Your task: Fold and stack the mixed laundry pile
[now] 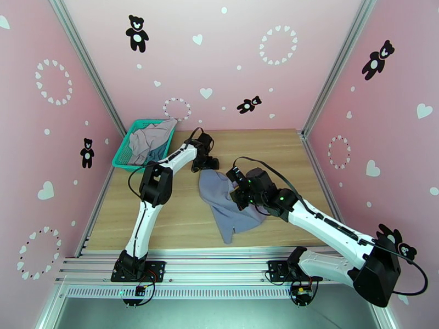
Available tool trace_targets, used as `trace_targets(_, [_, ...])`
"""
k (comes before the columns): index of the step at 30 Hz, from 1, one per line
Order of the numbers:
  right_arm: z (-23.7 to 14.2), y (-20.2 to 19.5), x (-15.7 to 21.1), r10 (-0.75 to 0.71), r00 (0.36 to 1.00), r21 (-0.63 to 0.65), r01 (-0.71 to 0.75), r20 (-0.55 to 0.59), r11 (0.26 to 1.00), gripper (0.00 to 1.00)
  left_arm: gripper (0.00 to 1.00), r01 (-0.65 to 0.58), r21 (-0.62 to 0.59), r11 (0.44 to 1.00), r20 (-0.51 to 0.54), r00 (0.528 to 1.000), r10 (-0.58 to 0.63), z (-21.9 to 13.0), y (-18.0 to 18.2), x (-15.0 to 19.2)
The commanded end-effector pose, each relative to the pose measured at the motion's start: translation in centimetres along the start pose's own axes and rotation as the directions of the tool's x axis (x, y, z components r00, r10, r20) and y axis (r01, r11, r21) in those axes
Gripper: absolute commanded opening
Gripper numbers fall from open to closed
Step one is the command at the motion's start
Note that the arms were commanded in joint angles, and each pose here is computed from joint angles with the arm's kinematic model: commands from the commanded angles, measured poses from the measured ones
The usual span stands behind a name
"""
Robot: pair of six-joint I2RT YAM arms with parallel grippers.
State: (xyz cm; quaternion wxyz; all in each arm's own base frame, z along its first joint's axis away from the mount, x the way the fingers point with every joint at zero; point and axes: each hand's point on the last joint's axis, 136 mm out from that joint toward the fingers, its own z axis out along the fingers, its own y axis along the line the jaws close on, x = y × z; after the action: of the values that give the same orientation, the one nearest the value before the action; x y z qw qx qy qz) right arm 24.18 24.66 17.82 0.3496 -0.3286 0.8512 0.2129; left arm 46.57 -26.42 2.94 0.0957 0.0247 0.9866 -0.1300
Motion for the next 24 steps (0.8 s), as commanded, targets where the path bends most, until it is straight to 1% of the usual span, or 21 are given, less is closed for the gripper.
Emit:
trace_targets(1, [-0.2, -0.3, -0.8, 0.011, 1.0, 0.015, -0.011, 0.016, 1.0, 0.0, 0.84, -0.005, 0.004, 1.0, 0.006, 1.0, 0.005, -2.4, -0.3, 0.7])
trace_targets(4, [0.0, -0.4, -0.7, 0.017, 1.0, 0.016, -0.017, 0.012, 1.0, 0.0, 0.84, -0.01, 0.017, 1.0, 0.021, 1.0, 0.01, -3.4, -0.6, 0.7])
trace_targets(6, [0.1, -0.4, -0.7, 0.02, 1.0, 0.015, -0.02, 0.011, 1.0, 0.0, 0.77, -0.01, 0.024, 1.0, 0.022, 1.0, 0.009, -3.8, -0.7, 0.7])
trace_targets(7, [0.2, -0.4, -0.7, 0.021, 1.0, 0.014, -0.021, 0.008, 1.0, 0.0, 0.72, -0.011, 0.03, 0.999, 0.021, 1.0, 0.01, -3.9, -0.9, 0.7])
trace_targets(9, [0.3, -0.4, -0.7, 0.022, 1.0, 0.015, -0.022, 0.007, 1.0, 0.0, 0.52, -0.011, 0.041, 0.999, 0.014, 1.0, 0.01, -3.7, -1.0, 0.9])
trace_targets(12, [0.5, -0.4, -0.8, 0.024, 1.0, 0.016, -0.024, 0.003, 1.0, 0.0, 0.18, -0.007, 0.044, 0.999, 0.005, 1.0, 0.007, -3.4, -1.0, 1.1])
trace_targets(13, [0.5, -0.5, -0.8, 0.025, 1.0, 0.021, -0.025, 0.002, 0.999, 0.0, 0.0, -0.007, 0.041, 0.999, 0.006, 1.0, 0.006, -3.5, -1.0, 1.2])
trace_targets(16, [0.4, -1.3, -1.1, 0.03, 1.0, 0.065, -0.03, -0.002, 0.997, 0.0, 0.0, -0.001, 0.034, 0.999, 0.039, 0.999, 0.0, -4.4, -0.9, 0.9])
trace_targets(18, [0.3, -2.3, -1.6, 0.037, 0.999, 0.112, -0.037, 0.001, 0.993, 0.0, 0.0, 0.003, 0.021, 1.0, 0.092, 0.996, -0.004, -6.2, -0.9, 0.0])
trace_targets(21, [-0.2, -4.9, -4.3, 0.055, 0.998, 0.185, -0.061, 0.038, 0.981, 0.0, 0.0, 0.018, 0.032, 0.999, 0.204, 0.979, -0.025, -10.7, -1.4, -3.0])
trace_targets(24, [-1.6, -8.7, -9.2, 0.088, 0.988, 0.227, -0.115, 0.125, 0.967, 0.0, 0.0, 0.038, 0.084, 0.996, 0.324, 0.944, -0.064, -16.4, -2.1, -7.1])
